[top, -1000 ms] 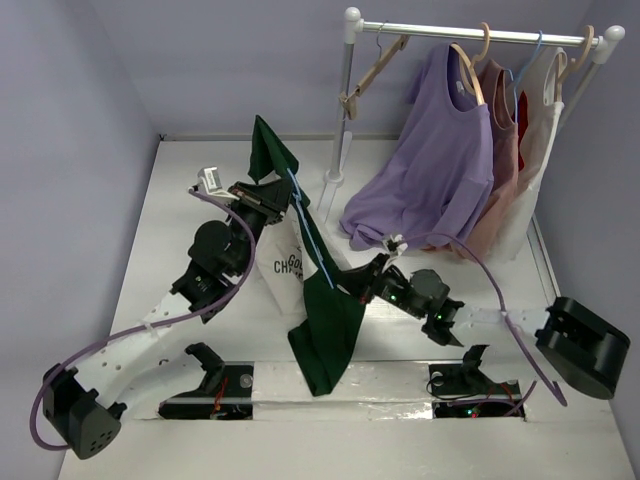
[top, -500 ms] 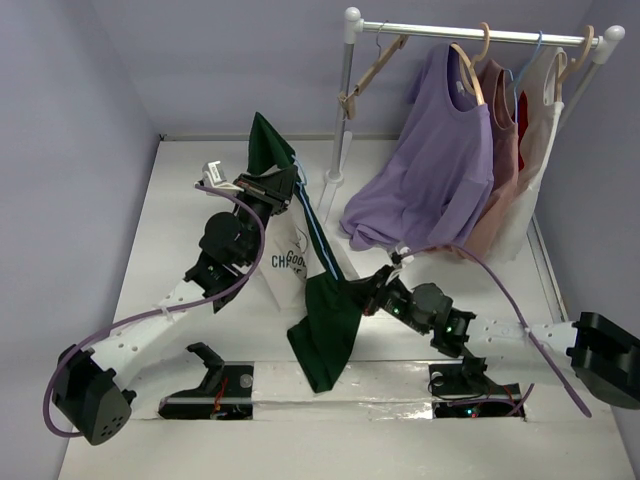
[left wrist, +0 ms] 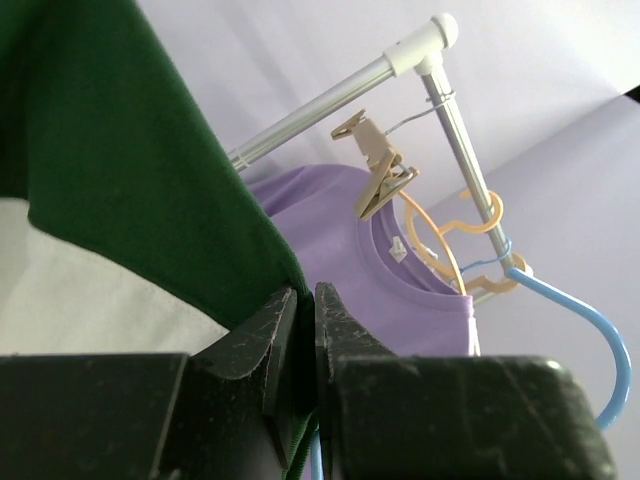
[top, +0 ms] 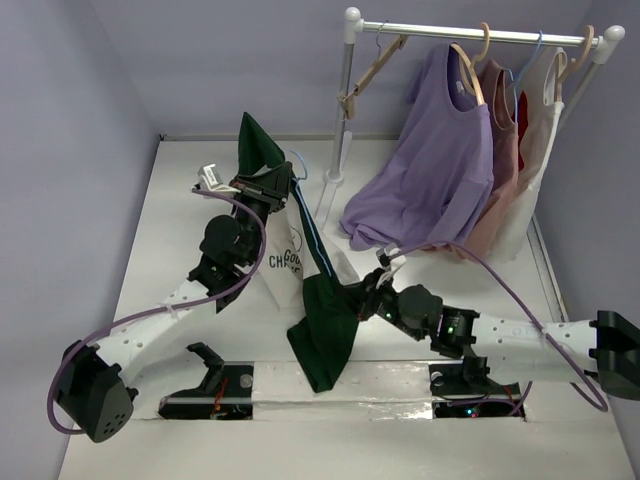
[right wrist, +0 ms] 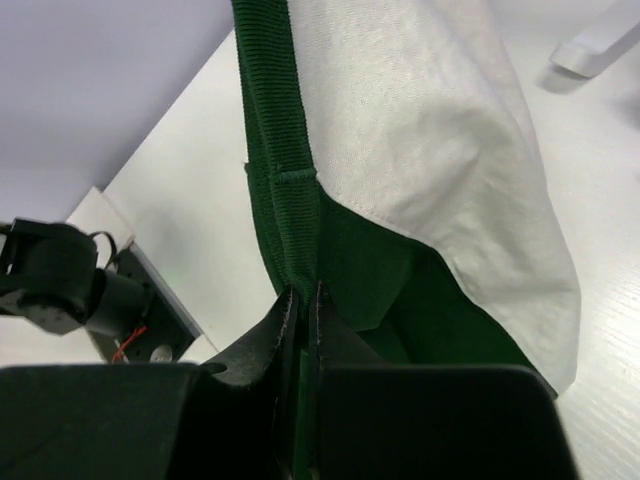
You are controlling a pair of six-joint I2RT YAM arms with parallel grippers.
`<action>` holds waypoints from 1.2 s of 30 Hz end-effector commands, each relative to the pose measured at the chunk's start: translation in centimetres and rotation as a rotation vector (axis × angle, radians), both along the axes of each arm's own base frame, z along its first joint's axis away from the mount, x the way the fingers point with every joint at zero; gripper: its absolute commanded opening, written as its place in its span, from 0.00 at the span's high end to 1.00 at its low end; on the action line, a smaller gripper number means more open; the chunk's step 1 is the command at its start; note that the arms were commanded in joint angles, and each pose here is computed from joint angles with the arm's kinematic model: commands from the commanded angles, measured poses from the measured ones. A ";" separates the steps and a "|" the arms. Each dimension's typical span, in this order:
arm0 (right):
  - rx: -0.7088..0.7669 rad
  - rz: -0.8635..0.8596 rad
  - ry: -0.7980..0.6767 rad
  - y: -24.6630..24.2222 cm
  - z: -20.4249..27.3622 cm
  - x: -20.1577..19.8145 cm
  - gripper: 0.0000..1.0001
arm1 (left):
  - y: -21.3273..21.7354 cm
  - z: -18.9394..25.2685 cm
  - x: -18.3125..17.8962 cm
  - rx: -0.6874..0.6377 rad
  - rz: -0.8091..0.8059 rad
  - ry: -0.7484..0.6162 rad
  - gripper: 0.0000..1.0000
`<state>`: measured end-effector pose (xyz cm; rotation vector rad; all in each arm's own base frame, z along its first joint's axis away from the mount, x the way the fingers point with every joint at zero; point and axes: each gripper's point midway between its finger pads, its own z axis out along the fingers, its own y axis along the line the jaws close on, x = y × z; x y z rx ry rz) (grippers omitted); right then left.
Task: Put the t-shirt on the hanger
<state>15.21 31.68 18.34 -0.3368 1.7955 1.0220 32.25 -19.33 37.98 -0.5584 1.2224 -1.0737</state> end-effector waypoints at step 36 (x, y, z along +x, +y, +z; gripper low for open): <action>-0.327 0.066 0.100 4.6 0.5 -2.4 0.44 | 1.0 -9.3 -5.3 -0.106 -0.180 0.093 1.00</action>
